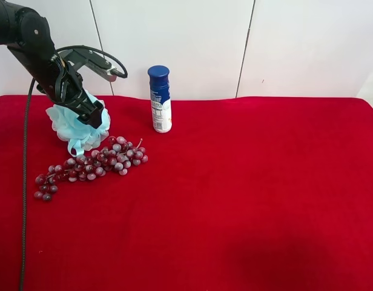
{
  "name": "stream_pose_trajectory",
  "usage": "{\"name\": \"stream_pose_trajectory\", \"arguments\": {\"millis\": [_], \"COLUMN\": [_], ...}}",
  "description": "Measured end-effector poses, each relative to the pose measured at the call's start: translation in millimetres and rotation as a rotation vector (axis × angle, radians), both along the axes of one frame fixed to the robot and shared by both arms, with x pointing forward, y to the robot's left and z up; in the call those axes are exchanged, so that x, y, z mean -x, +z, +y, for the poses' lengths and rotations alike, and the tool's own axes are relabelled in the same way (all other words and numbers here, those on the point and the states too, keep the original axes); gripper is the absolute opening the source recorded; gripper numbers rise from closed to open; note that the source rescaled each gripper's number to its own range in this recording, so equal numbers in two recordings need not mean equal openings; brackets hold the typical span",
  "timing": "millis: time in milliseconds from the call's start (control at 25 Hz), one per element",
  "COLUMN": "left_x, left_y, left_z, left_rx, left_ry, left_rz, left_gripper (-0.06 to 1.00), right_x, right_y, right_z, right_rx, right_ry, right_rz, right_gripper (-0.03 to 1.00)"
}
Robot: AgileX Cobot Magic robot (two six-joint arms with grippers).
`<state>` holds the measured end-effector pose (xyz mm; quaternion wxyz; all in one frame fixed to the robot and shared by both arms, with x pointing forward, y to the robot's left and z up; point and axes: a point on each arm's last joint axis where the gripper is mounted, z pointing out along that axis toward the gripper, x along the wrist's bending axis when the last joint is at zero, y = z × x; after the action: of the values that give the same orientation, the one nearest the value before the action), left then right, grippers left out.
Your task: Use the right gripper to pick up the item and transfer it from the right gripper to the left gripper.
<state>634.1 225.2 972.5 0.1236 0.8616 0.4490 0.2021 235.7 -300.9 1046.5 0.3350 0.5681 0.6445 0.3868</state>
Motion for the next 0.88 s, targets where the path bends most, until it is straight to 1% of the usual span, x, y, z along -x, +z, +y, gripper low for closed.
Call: {"name": "stream_pose_trajectory", "arguments": {"millis": [200,360,400,480,560,720,880], "left_x": [1,9,16,22,31,55,87], "left_y": [-1,-1,5,18,34,76,117], "left_z": [0,3,5,7,9,14,20], "left_rx": [-0.003,-0.027,-0.040,-0.040,-0.029,0.023,0.073], "left_ry": [0.001,0.011,0.015,0.027,0.065,0.169,0.237], "left_rz": [0.012,0.100,0.136,0.143,0.145,0.129,0.100], "left_gripper": [1.00,1.00,1.00,1.00,1.00,1.00,1.00], "right_x": [0,0,0,0,0,0,0], "right_y": [0,0,0,0,0,0,0], "right_z": [0,0,0,0,0,0,0], "right_rx": [0.000,0.000,0.000,0.000,0.000,0.000,0.000], "right_ry": [0.000,0.000,0.000,0.000,0.000,0.000,0.000], "right_rz": [0.000,0.000,0.000,0.000,0.000,0.000,0.000], "right_gripper": [1.00,1.00,1.00,1.00,1.00,1.00,1.00]}}
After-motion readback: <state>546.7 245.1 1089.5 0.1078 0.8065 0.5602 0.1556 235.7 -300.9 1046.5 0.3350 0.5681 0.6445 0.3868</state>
